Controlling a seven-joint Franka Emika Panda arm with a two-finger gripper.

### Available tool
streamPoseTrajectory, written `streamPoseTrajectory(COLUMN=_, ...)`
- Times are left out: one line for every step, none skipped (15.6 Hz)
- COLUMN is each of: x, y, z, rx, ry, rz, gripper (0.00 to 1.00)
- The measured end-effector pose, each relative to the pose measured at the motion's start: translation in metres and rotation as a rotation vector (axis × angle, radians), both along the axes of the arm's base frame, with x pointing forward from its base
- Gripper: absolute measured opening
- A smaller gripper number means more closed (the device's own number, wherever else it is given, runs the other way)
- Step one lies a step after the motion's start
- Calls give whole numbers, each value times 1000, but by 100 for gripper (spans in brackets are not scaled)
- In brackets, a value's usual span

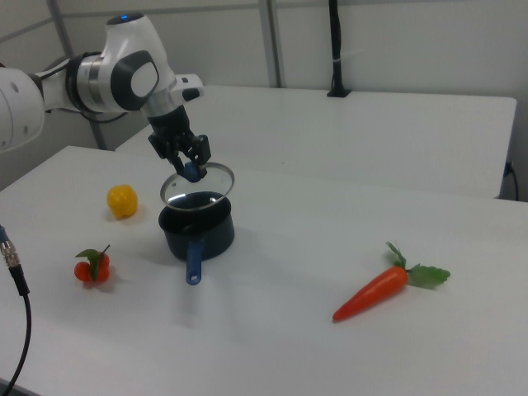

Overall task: Close lid
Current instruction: 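Lower the glass lid onto the saucepan rim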

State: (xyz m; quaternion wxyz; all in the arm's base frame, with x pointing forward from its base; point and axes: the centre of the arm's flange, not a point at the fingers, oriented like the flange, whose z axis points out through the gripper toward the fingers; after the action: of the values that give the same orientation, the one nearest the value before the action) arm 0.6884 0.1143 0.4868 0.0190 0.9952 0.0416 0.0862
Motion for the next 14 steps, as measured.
streamPoseTrajectory(x=1, y=4, z=-8, rx=-4, ry=11, rz=7, gripper=61)
streamPoseTrajectory(x=2, y=8, z=-15, rx=-8, ry=20, rz=11, gripper=61)
streamPoseTrajectory(x=3, y=10, z=-22, rx=-11, ry=29, rz=14, gripper=61)
streamPoseTrajectory(x=4, y=11, z=-27, rx=-12, ry=37, rz=16, gripper=61)
streamPoseTrajectory(x=5, y=11, z=-31, rx=-14, ry=42, rz=17, gripper=61)
streamPoseTrajectory(x=5, y=12, z=-34, rx=-17, ry=45, rz=19, gripper=61)
streamPoseTrajectory(x=5, y=13, z=-35, rx=-20, ry=46, rz=20, gripper=61)
streamPoseTrajectory(x=6, y=13, z=-36, rx=-21, ry=47, rz=21, gripper=61)
streamPoseTrajectory(x=6, y=13, z=-37, rx=-22, ry=48, rz=21, gripper=61)
streamPoseTrajectory(x=6, y=13, z=-38, rx=-23, ry=50, rz=21, gripper=61)
streamPoseTrajectory(x=6, y=14, z=-40, rx=-24, ry=53, rz=23, gripper=61)
streamPoseTrajectory(x=6, y=15, z=-43, rx=-26, ry=56, rz=25, gripper=61)
streamPoseTrajectory(x=6, y=17, z=-45, rx=-29, ry=59, rz=29, gripper=61)
streamPoseTrajectory(x=6, y=20, z=-47, rx=-31, ry=62, rz=33, gripper=61)
